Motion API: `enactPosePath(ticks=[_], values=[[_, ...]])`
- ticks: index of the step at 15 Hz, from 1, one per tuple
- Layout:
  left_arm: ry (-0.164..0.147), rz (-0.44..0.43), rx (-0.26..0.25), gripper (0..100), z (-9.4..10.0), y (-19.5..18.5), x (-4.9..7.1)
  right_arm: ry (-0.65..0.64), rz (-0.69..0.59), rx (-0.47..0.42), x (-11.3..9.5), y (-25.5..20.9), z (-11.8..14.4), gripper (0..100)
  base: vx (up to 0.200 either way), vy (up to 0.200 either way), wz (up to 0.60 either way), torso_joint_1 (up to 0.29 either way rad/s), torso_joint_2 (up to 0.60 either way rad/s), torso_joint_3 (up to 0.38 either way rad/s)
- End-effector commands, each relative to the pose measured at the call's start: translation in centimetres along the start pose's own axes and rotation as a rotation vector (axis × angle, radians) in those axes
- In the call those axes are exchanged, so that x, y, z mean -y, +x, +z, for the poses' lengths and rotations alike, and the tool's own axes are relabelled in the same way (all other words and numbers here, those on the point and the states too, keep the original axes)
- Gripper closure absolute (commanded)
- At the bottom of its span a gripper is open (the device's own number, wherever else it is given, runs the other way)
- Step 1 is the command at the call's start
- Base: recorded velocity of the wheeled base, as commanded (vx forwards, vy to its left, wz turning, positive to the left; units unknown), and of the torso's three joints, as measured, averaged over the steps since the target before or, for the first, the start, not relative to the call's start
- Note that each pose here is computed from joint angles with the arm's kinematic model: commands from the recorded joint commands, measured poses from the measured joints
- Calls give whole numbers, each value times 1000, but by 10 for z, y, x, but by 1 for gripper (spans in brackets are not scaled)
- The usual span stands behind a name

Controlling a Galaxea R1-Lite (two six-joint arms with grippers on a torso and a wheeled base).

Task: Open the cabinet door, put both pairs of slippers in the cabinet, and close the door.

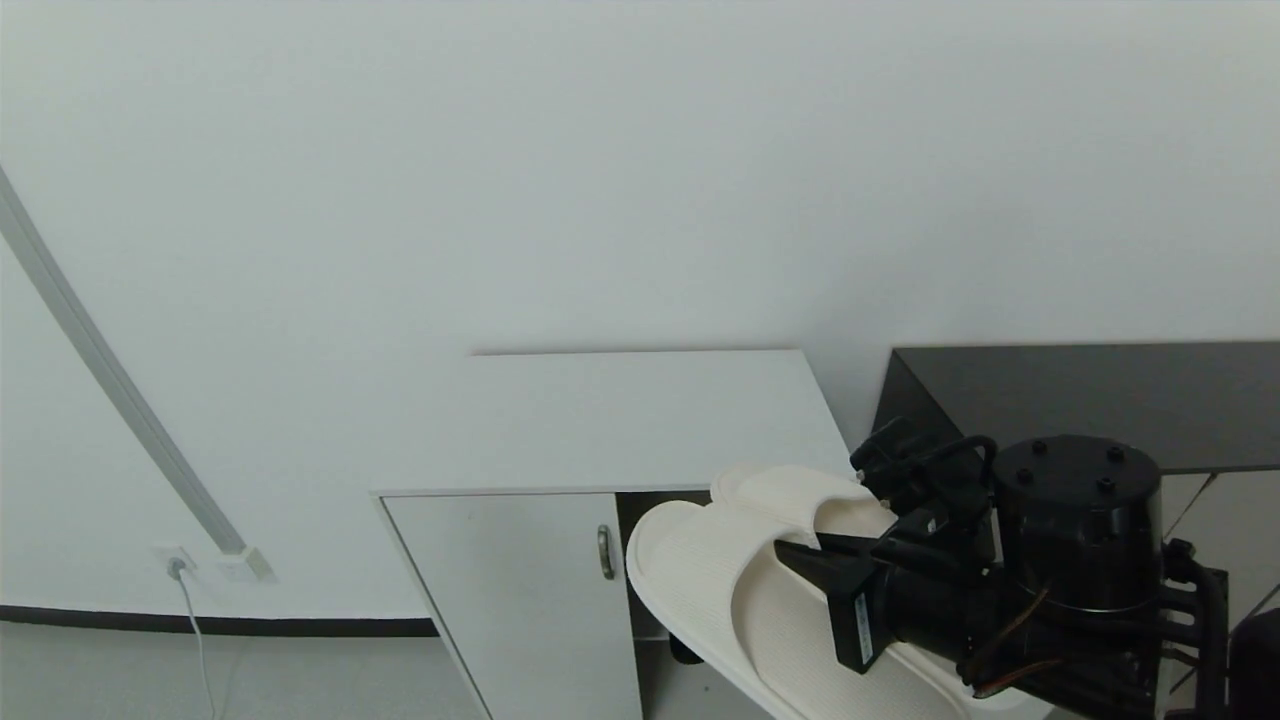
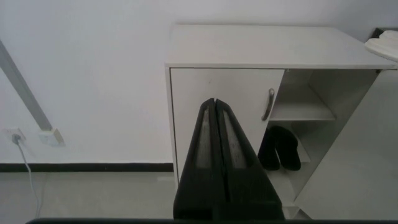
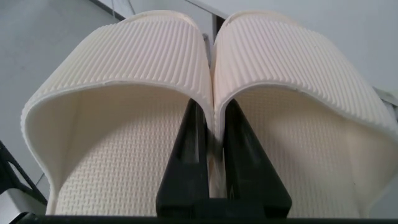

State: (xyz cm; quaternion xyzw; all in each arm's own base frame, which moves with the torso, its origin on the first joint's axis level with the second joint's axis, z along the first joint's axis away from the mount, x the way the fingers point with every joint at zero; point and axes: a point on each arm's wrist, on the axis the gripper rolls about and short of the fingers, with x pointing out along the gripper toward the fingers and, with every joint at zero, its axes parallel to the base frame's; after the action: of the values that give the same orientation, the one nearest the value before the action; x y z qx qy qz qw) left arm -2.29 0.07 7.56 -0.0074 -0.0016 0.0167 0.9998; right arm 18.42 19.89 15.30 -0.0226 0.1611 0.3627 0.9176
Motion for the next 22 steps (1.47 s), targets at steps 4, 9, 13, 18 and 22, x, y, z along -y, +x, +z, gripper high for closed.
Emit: enactPosePath(ticks=[4, 9, 13, 18, 22], values=[[-1, 0, -1, 100, 0, 0, 0, -6, 11, -5, -3, 1, -2, 100, 0, 0, 0, 0, 0, 0], [-1, 0, -3, 100, 0, 0, 0, -9, 18, -9, -5, 1, -2, 100, 0, 0, 0, 0, 0, 0], [4, -3, -1, 100, 0, 0, 0, -12, 24, -11, -7, 1, -3, 100, 0, 0, 0, -54, 102, 60], [4, -3, -1, 100, 0, 0, 0, -11, 24, -26, -6, -1, -11, 100, 0, 0, 0, -153, 350, 188], [4, -3, -1, 100, 0, 0, 0, -11, 22, -23, -5, -7, -14, 100, 0, 0, 0, -167, 380, 210]])
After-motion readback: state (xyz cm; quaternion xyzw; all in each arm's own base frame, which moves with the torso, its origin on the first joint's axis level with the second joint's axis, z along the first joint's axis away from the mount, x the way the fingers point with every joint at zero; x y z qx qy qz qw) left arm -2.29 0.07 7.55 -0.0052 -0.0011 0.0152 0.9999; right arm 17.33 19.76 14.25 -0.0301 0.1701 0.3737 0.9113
